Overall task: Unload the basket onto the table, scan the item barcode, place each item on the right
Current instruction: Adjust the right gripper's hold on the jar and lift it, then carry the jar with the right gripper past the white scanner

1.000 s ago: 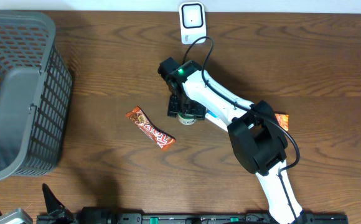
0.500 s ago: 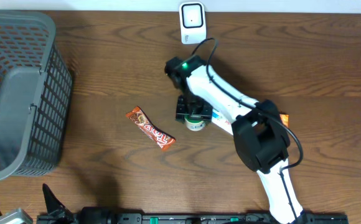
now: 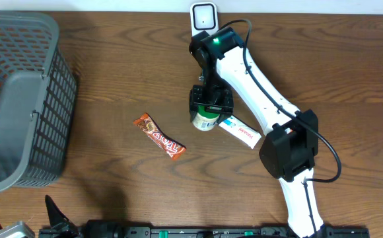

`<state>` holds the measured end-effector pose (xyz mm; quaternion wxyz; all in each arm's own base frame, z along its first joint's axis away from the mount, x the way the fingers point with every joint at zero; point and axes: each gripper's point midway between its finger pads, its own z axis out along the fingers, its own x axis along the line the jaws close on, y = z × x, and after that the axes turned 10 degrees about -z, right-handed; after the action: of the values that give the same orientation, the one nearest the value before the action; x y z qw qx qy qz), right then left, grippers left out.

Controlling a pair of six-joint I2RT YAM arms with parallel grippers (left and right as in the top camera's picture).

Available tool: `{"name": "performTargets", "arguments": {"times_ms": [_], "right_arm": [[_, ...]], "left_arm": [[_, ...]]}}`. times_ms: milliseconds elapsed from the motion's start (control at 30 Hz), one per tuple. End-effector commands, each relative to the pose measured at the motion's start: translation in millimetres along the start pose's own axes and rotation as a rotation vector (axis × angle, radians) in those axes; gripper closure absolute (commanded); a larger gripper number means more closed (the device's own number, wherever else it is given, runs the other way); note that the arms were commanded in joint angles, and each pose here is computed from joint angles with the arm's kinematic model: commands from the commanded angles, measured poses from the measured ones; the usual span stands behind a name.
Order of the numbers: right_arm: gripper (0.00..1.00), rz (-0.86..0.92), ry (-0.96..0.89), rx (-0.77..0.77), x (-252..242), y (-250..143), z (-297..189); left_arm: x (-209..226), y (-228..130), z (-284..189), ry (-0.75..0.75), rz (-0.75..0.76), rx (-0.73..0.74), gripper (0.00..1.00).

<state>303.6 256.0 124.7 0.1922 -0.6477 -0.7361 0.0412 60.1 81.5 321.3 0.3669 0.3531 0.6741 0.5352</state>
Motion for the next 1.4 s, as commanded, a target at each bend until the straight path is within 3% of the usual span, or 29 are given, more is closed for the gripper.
{"name": "performTargets", "arguments": {"times_ms": [0, 233, 567, 767, 967, 1100, 1367], "right_arm": [[0.37, -0.058, 0.099, -0.006, 15, -7, -15], [0.39, -0.084, 0.048, -0.052, 3, 4, -17], [0.41, -0.168, 0.004, -0.497, -6, 110, -53], [0.44, -0.109, -0.23, -0.886, -35, 179, -112], [0.46, -0.201, -0.251, -1.205, -13, 224, -172], [0.44, -0.152, -0.276, -1.336, -16, 251, -185], [0.43, -0.186, -0.311, -1.484, -17, 312, -157]], "left_arm": [[3, 0, -3, 0.003, 0.009, -0.014, 0.07], [3, 0, -3, 0.003, 0.01, -0.014, 0.07], [3, 0, -3, 0.003, 0.01, -0.014, 0.07], [3, 0, -3, 0.003, 0.01, -0.014, 0.07], [3, 0, -3, 0.003, 0.009, -0.014, 0.07], [3, 0, -3, 0.003, 0.009, -0.014, 0.07], [3, 0, -3, 0.003, 0.01, -0.014, 0.07]]}}
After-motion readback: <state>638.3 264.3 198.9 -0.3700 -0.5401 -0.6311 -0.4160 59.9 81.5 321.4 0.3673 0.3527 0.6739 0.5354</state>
